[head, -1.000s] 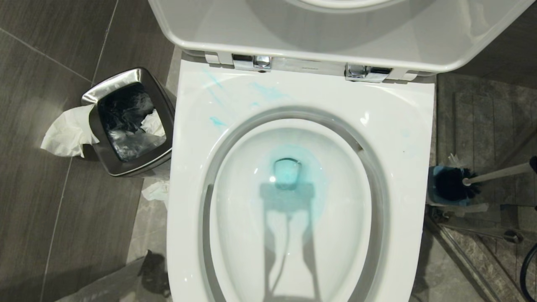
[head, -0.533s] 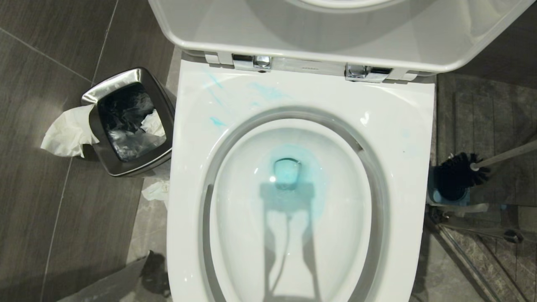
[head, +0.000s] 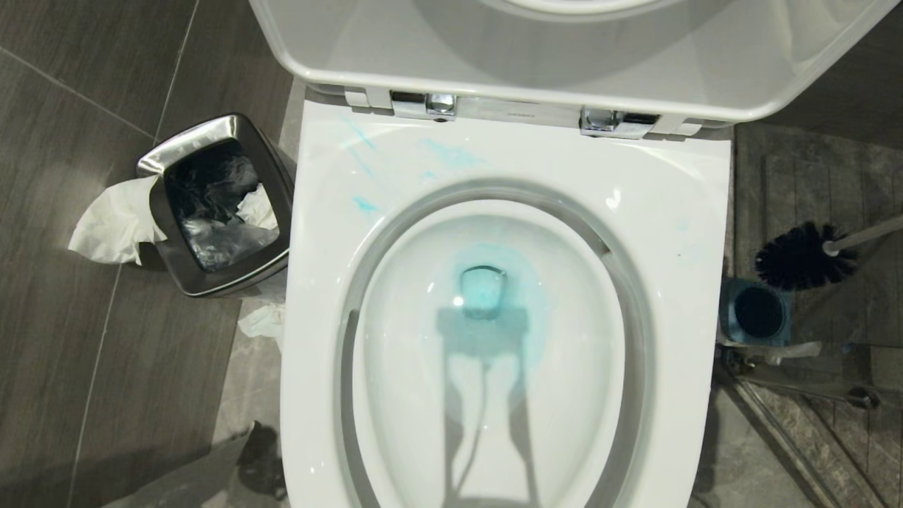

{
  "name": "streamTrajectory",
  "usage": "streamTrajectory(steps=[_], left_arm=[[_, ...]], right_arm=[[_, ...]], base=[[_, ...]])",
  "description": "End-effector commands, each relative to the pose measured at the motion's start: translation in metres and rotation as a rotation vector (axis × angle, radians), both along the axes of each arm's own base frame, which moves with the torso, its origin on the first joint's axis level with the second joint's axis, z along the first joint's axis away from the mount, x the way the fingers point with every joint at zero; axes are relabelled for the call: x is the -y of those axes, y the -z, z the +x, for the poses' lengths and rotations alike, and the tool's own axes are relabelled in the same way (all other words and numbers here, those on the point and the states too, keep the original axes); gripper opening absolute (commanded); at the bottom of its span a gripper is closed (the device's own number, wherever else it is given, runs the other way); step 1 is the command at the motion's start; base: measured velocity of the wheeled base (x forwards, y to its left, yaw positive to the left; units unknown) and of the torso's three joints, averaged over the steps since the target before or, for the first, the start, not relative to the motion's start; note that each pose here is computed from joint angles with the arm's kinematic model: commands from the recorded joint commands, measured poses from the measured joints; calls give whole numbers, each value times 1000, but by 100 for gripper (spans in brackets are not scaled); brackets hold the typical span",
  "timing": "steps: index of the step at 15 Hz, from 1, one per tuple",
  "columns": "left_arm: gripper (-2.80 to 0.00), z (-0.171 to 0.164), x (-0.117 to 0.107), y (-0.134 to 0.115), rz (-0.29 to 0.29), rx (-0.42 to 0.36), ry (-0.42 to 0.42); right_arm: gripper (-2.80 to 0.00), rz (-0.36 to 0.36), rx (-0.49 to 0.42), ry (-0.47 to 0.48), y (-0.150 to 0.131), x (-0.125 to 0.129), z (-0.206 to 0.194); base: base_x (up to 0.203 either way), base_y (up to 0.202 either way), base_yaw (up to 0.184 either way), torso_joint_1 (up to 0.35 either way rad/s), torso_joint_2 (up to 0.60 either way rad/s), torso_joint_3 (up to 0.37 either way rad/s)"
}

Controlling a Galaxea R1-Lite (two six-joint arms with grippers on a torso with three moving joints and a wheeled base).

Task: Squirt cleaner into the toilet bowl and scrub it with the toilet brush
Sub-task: Scrub the toilet bowl

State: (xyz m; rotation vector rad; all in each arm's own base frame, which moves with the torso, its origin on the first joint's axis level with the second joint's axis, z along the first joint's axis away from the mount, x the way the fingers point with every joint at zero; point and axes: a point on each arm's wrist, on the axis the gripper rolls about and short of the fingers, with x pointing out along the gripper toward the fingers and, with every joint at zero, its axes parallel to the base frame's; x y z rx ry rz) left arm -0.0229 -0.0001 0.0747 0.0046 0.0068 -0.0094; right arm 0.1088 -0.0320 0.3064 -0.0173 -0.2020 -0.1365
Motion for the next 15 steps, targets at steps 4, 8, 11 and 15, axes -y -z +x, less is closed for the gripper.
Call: streamTrajectory(steps=[4,8,11,15], left_arm=[[-280,0,0,0,0,-2,0],[-280,0,0,0,0,-2,0],[-280,0,0,0,0,-2,0],[-280,0,0,0,5,-1,0]], right_arm=[[-280,0,99,19,-52,-5,-17],[-280,-4,110,18,-80,-9,-27],[-280,0,102,22,-85,-10,-32],[-280,-8,122,18,-88,-13,-41]], base=[[0,0,0,0,0,0],[0,0,0,0,0,0],[0,0,0,0,0,0],[0,0,0,0,0,0]])
